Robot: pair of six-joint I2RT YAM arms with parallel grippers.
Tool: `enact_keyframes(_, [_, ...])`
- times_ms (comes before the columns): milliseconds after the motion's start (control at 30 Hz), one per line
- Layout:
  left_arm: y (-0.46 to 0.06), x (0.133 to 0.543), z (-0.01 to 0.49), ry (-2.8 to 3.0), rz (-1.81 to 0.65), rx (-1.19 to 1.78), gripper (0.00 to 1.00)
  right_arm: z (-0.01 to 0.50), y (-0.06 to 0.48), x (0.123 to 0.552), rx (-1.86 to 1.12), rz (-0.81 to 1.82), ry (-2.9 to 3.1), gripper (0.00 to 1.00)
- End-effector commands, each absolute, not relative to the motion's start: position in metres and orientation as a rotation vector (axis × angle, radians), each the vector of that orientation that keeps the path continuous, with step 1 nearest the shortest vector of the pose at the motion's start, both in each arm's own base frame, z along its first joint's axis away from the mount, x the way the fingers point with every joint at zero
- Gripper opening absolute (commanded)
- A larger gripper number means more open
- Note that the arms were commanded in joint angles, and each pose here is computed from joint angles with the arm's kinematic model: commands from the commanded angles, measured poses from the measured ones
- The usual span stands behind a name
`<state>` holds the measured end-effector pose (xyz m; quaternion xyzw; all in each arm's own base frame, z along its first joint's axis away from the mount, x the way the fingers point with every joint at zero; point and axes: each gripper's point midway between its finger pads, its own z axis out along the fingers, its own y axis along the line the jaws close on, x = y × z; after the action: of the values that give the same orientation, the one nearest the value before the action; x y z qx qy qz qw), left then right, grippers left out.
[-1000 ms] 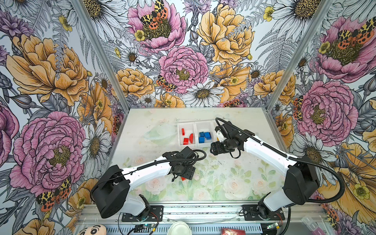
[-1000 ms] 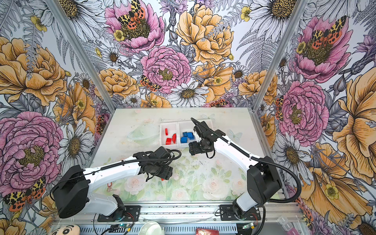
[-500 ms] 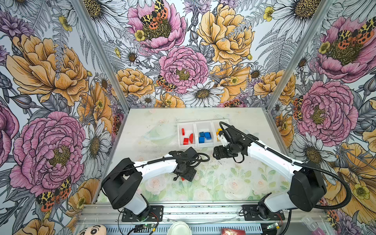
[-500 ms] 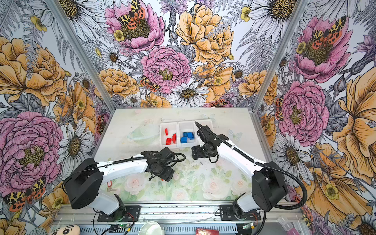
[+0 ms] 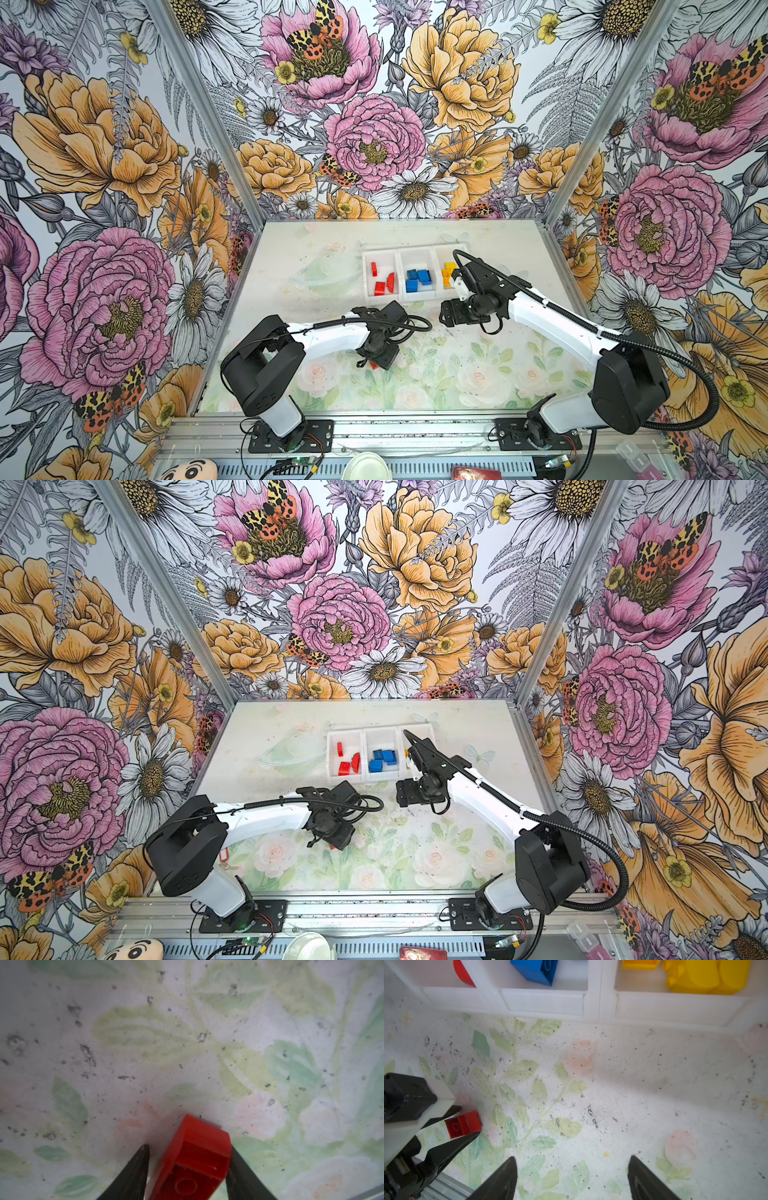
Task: Sort the legos into containers by color
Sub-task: Pick up the lego from the middle-left of the table, then place the lego in the container.
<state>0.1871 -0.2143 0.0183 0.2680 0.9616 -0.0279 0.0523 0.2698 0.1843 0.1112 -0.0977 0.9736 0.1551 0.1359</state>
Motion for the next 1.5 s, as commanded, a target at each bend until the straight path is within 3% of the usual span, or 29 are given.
enact_keyframes(0, [-0.219, 0.190, 0.020, 2.904, -0.086, 0.839, 0.52, 0.122, 0.181, 0.274, -0.249, 0.464, 2.774, 0.85])
enact_keyframes(467, [-0.220, 0.192, 0.034, 2.871, -0.113, 0.784, 0.30, 0.123, 0.179, 0.273, -0.234, 0.476, 2.767, 0.85])
enact_keyframes(933, [-0.219, 0.227, 0.084, 2.758, -0.217, 0.548, 0.26, 0.126, 0.176, 0.270, -0.209, 0.488, 2.753, 0.85])
enact_keyframes(1467, [-0.211, 0.310, 0.153, 2.571, -0.363, 0.219, 0.26, 0.126, 0.176, 0.272, -0.189, 0.503, 2.743, 0.86])
